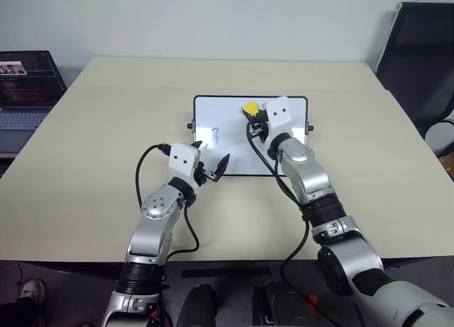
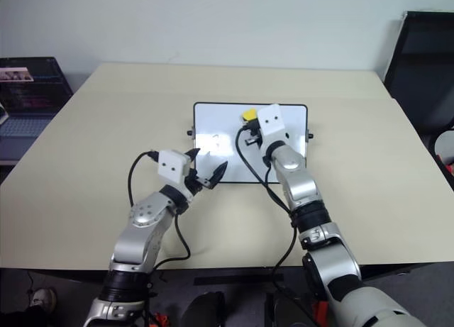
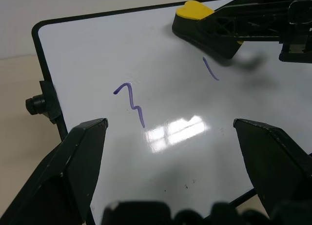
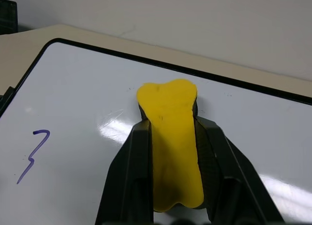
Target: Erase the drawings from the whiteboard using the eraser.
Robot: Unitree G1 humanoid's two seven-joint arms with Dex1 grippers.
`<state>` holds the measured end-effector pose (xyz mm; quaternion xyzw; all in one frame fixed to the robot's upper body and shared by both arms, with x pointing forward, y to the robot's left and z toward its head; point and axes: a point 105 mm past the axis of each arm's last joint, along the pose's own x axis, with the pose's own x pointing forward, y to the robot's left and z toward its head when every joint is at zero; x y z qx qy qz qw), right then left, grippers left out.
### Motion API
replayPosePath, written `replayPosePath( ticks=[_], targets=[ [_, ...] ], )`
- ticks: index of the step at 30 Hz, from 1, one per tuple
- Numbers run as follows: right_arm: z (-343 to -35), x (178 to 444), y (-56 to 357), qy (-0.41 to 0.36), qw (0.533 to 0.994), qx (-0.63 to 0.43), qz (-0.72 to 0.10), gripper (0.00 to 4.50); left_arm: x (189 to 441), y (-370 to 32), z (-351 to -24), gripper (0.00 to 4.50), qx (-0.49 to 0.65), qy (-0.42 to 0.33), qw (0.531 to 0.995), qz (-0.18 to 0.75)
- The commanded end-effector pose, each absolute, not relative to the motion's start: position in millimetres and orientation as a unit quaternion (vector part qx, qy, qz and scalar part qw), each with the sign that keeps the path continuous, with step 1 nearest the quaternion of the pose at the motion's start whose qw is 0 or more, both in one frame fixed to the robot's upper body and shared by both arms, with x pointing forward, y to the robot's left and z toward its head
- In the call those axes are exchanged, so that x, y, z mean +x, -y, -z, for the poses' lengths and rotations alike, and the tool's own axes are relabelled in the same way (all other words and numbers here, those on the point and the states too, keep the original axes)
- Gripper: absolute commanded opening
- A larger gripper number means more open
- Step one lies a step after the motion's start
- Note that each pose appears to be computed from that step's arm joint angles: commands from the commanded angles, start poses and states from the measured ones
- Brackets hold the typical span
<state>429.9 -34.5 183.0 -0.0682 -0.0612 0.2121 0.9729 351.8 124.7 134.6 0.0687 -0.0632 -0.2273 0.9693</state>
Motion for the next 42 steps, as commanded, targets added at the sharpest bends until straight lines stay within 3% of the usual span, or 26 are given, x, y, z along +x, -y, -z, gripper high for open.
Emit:
replayPosePath(
  ticks=[1,11,23,29,35,42],
  targets=[
    [-165.1,415.0,30.5,0.04,0.97,-0.075,-0.227,0.88,350.0,-120.0,-154.4,4.5,0.071,0.096,0.965,0.232],
    [-123.7,377.0,31.6,-0.013,0.965,-0.082,-0.249,0.88,350.7,-124.0,-157.0,4.5,0.075,0.098,0.966,0.229],
    [-132.9,382.3,42.3,0.005,0.965,-0.099,-0.243,0.88,349.5,-119.6,-155.1,4.5,0.071,0.096,0.965,0.234],
    [-158.8,360.6,42.8,0.077,0.955,-0.026,-0.284,0.88,347.5,-118.4,-154.0,4.5,0.069,0.095,0.965,0.235],
    [-149.3,343.7,68.6,0.097,0.956,-0.065,-0.271,0.88,346.5,-119.3,-151.9,4.5,0.064,0.093,0.966,0.233],
    [-148.5,346.8,69.3,0.101,0.956,-0.079,-0.262,0.88,346.0,-117.9,-150.0,4.5,0.06,0.09,0.966,0.233]
  ],
)
